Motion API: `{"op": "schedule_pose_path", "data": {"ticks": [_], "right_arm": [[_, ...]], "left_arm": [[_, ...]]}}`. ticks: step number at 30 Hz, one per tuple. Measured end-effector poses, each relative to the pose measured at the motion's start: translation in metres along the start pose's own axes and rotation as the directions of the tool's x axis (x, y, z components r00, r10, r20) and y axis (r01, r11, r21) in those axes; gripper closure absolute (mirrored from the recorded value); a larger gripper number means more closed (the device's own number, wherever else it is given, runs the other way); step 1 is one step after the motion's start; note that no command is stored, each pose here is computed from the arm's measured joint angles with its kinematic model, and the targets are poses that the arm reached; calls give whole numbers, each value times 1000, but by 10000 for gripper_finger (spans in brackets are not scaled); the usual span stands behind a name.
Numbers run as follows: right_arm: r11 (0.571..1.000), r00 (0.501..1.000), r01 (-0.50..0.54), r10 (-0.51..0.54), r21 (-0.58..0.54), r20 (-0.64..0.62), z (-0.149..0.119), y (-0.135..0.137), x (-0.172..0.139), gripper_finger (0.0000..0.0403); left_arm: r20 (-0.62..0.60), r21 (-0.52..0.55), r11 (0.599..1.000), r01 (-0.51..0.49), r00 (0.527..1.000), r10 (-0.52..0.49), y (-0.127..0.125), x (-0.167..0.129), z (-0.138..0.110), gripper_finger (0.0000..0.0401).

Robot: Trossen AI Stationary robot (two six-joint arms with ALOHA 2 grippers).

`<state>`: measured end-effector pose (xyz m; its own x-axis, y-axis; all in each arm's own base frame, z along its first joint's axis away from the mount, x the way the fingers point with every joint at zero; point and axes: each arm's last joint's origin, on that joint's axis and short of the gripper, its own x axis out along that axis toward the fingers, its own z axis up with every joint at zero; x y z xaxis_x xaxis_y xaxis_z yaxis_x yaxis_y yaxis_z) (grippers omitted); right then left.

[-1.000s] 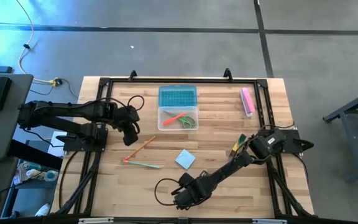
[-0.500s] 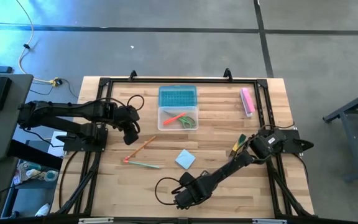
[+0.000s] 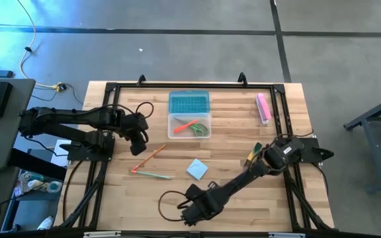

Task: Pack school essentials
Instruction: Put the orange eraser into the blue supply box

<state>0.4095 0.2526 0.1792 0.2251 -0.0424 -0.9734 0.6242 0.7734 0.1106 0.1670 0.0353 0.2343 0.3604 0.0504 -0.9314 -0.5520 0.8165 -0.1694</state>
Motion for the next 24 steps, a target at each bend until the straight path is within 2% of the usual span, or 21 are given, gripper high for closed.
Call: {"op": "schedule_pose_path", "data": {"ticks": [4, 7, 13, 19, 24], "right_arm": [[1000, 995, 16, -17, 18, 94, 18, -1, -18, 352], [997, 987, 69, -73, 36, 145, 34, -8, -32, 352], [983, 955, 176, -183, 54, 234, 77, -34, -60, 352], [972, 944, 234, -235, 33, 232, 120, -72, -75, 352], [968, 949, 250, -242, -16, 203, 161, -103, -75, 352]], "left_arm": [[-48, 21, 1000, -10, 999, 11, 2, 0, -4, 245], [-80, 22, 1000, -14, 997, 16, 3, -2, -8, 245], [-48, 21, 1000, -2, 999, 3, 6, -12, -15, 245], [21, 0, 1000, 28, 999, -28, 8, -25, -21, 245], [61, -1, 999, 46, 997, -46, 9, -32, -25, 245]]}}
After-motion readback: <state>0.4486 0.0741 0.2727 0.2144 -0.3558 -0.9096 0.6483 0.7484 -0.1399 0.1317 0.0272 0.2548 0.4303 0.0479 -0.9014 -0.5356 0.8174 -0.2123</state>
